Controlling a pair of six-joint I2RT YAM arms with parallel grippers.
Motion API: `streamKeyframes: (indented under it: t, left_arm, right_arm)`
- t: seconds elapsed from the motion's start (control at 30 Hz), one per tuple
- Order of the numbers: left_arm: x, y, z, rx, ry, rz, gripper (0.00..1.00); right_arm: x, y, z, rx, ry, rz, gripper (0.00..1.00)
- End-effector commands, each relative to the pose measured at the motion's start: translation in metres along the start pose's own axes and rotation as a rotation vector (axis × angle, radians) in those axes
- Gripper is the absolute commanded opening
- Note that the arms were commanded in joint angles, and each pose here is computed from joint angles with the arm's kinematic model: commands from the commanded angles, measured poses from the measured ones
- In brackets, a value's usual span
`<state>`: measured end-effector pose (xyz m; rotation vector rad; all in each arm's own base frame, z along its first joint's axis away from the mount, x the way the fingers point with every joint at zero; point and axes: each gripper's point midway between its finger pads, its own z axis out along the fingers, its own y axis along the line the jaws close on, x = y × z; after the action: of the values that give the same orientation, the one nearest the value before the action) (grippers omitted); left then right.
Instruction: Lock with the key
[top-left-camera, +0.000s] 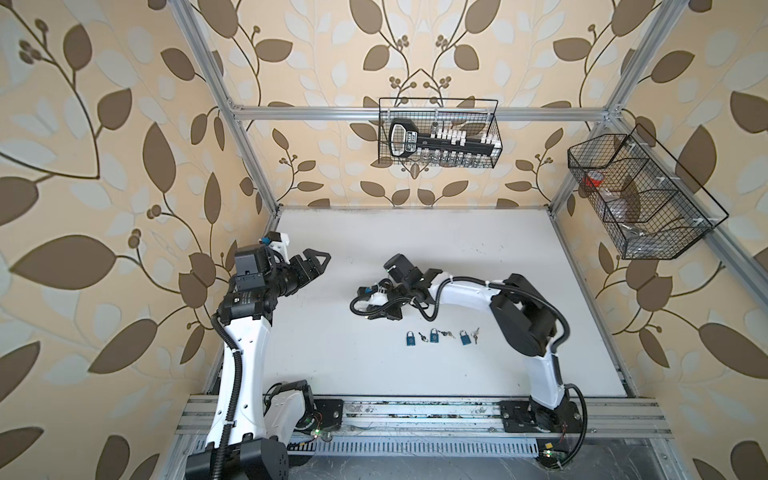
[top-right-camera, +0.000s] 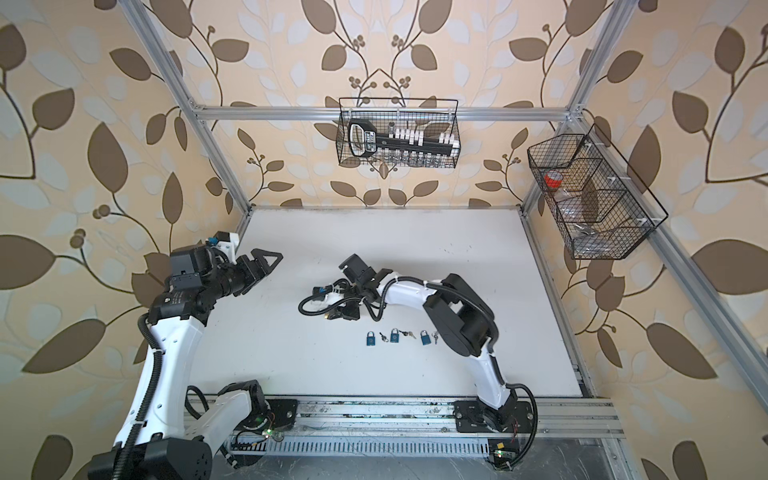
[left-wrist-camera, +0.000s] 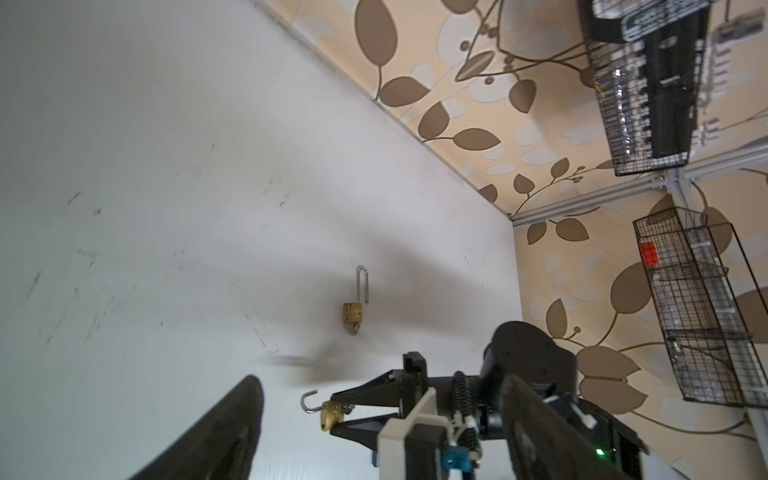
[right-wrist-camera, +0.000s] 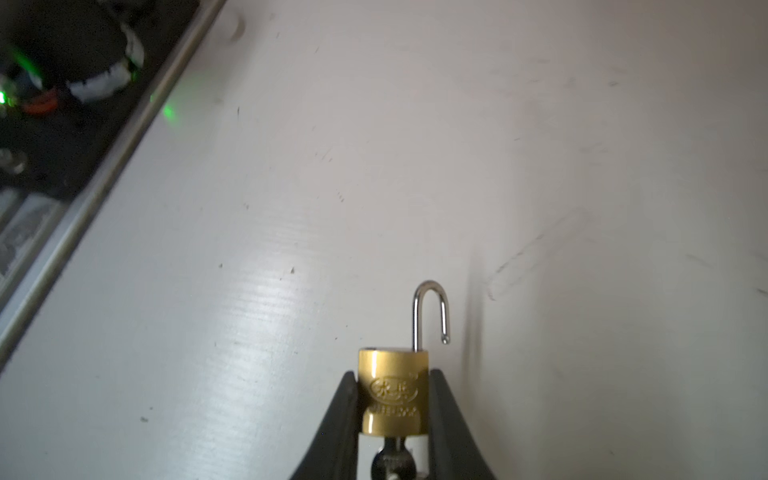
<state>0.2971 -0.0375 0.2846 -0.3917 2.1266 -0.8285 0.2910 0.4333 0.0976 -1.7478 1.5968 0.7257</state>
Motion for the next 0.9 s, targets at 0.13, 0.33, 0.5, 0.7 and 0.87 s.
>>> streamKeyframes:
  t: [0.13, 0.33, 0.5, 0.7, 0.87]
  left_arm:
    - [-0.021, -0.064, -0.007, 0.146, -0.060, 0.248, 0.99]
    - [-0.010, -0.128, 0.006, 0.279, -0.127, 0.448, 0.99]
    - [0.013, -0.184, 0.002, 0.560, -0.164, 0.665, 0.99]
    - [0.066, -0.229, -0.017, 0.879, -0.059, 1.057, 0.99]
    - [0.093, -0.245, -0.030, 1.051, -0.031, 1.231, 0.99]
  right_arm:
    - [-0.065, -0.045, -0.115, 0.309, -0.253, 0.310, 0.00]
    - [-0.063, -0.045, -0.190, 0.357, -0.332, 0.419, 0.00]
    - [-0.054, -0.049, -0.259, 0.151, -0.498, 0.594, 0.00]
    - [-0.074, -0.022, -0.296, 0.093, -0.528, 0.484, 0.00]
    - [-0.094, 0.005, -0.308, -0.016, -0.560, 0.372, 0.00]
